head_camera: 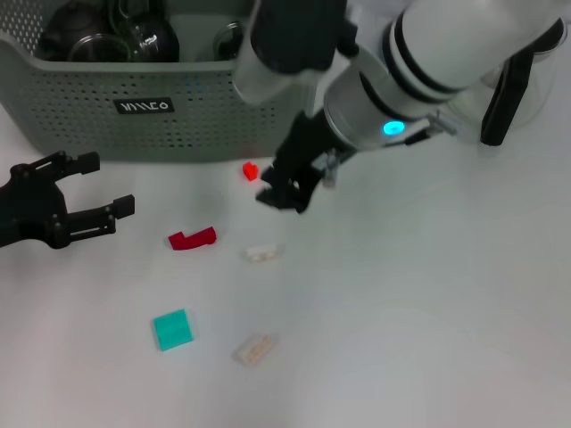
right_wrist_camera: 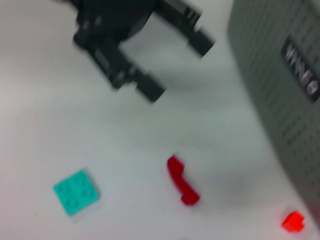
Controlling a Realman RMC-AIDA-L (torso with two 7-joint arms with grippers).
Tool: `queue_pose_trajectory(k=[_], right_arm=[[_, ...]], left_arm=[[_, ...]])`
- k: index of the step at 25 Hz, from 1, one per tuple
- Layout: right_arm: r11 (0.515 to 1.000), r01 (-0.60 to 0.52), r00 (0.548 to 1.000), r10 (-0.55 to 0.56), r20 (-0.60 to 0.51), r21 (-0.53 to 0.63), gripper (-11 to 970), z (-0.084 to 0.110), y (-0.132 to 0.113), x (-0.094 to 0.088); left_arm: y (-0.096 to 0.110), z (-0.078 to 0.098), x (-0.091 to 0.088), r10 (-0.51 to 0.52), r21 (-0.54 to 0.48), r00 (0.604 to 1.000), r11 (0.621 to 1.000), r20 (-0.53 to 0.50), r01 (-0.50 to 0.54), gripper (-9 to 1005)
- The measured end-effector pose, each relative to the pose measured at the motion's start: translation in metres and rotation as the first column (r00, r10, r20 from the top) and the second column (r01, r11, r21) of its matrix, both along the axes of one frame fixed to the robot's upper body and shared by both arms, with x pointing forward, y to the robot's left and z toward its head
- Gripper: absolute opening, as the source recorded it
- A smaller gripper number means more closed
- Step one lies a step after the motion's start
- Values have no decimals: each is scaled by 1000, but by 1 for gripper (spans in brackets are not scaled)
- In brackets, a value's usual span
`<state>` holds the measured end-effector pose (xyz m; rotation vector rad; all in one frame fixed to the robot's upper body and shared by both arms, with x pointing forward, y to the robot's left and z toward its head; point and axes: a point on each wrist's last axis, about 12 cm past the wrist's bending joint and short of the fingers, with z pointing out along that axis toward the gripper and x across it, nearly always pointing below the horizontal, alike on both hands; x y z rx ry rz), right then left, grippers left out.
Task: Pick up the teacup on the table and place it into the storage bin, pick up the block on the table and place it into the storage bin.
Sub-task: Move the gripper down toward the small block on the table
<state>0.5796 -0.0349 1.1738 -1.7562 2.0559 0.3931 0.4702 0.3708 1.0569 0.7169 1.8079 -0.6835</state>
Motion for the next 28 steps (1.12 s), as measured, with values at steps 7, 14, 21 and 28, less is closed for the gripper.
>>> queue_pose_trajectory(k=[7,14,21,28], right_arm=[[998,-66,998,66,-23,-9,314,-26,1,-6],[998,-63,998,63,2,-22,502,-53,4,-8],[998,-60,998,61,29,-14,511,-68,6,-13],[998,-54,999,54,4,16,502,-76,4,-14]], left_arm=[[-2,1,2,-3,-4,1000,1000,1,3,864],[-3,0,1,-4,-7,1000,1000,-2,4,856],[-4,-2,0,-8,-6,1000,1000,-9,8,849],[-4,-2,-2,-10,-9,1000,1000,-12,10,841]])
